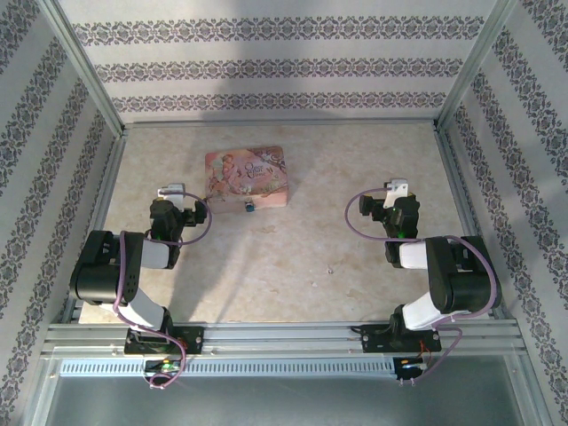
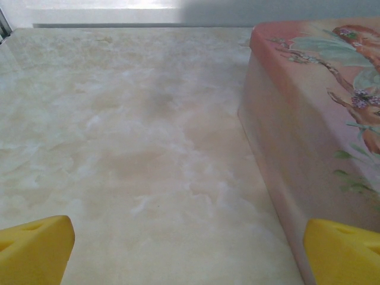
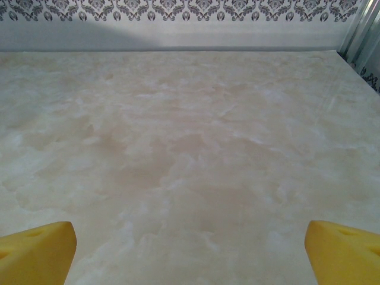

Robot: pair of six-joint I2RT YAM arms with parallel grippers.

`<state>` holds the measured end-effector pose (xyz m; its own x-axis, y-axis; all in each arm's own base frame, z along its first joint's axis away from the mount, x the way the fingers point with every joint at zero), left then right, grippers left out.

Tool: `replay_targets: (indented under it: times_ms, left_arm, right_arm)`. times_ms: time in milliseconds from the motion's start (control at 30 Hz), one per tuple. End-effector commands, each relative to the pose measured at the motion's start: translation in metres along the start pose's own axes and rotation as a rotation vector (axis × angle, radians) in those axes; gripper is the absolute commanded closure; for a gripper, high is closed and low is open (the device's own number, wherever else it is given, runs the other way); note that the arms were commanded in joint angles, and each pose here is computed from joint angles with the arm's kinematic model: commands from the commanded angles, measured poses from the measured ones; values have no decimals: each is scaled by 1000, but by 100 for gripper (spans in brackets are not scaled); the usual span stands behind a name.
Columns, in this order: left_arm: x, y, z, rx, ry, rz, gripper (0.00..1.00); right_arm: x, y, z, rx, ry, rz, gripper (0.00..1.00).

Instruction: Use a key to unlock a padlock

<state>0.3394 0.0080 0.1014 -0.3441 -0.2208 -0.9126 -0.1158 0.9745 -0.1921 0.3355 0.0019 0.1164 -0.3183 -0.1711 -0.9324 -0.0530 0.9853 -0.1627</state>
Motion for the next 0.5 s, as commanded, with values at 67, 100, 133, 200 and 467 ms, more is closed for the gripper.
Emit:
replay_targets:
  times_ms: [67, 100, 133, 200, 467]
  left_arm:
    - [-19, 3, -16, -31, -104, -6, 1]
    - [-24, 4, -23, -40, -123, -12, 1]
    - [-29, 4, -29, -45, -139, -14, 1]
    - [-41, 5, -42, -66, -174, -30, 1]
    - [-102, 0, -95, -103, -263, -165, 1]
  right_arm:
    - [-23, -6, -9, 24, -45, 13, 2]
    - [-28, -7, -13, 28, -47, 17, 2]
    - [-31, -7, -17, 27, -42, 21, 2]
    - [-37, -7, -23, 11, -20, 38, 2]
    - [-74, 6, -49, -84, 124, 121, 2]
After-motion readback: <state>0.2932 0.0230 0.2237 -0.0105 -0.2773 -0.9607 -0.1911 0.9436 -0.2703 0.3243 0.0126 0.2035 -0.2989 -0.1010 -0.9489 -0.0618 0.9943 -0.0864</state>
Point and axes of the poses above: each hand's point on the last joint's axis, 136 mm out from that joint toward the fingers, its own z axis out along the fingers, its own y axis along the line the jaws close on, x = y × z, the point moved 6 cm from there along -z, back along the fingers, and after that the axes turned 11 degrees about -z, right-handed, at the moved point
